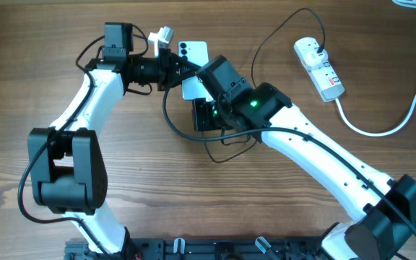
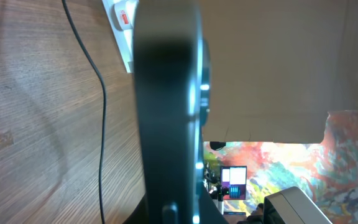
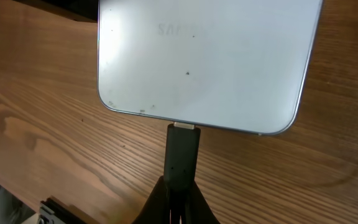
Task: Plug charger to phone and switch on socket
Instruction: 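Lower the phone with attached cable toward the table using both grippers, then release the phone flat on the table and move right gripper to power strip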
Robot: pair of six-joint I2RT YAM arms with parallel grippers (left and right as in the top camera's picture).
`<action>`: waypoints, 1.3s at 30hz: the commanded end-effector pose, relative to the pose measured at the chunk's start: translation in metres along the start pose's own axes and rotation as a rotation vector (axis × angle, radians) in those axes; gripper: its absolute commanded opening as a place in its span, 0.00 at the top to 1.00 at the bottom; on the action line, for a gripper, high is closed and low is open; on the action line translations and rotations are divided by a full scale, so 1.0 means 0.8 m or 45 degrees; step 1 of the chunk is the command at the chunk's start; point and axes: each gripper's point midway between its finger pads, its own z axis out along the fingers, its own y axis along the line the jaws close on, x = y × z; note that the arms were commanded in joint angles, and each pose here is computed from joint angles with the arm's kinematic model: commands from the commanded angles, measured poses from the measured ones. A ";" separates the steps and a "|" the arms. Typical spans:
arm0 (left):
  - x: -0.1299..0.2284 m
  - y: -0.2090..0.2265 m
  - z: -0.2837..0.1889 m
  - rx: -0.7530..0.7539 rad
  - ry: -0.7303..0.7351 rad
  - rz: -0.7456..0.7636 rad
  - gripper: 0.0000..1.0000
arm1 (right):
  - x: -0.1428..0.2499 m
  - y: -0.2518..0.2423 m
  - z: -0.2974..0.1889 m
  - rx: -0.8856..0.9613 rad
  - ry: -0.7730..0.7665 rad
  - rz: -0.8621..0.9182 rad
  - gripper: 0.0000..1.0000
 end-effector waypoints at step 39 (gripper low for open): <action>0.047 0.125 0.019 -0.837 -0.003 -0.110 0.96 | -0.041 -0.230 -0.084 0.759 -0.156 0.259 0.00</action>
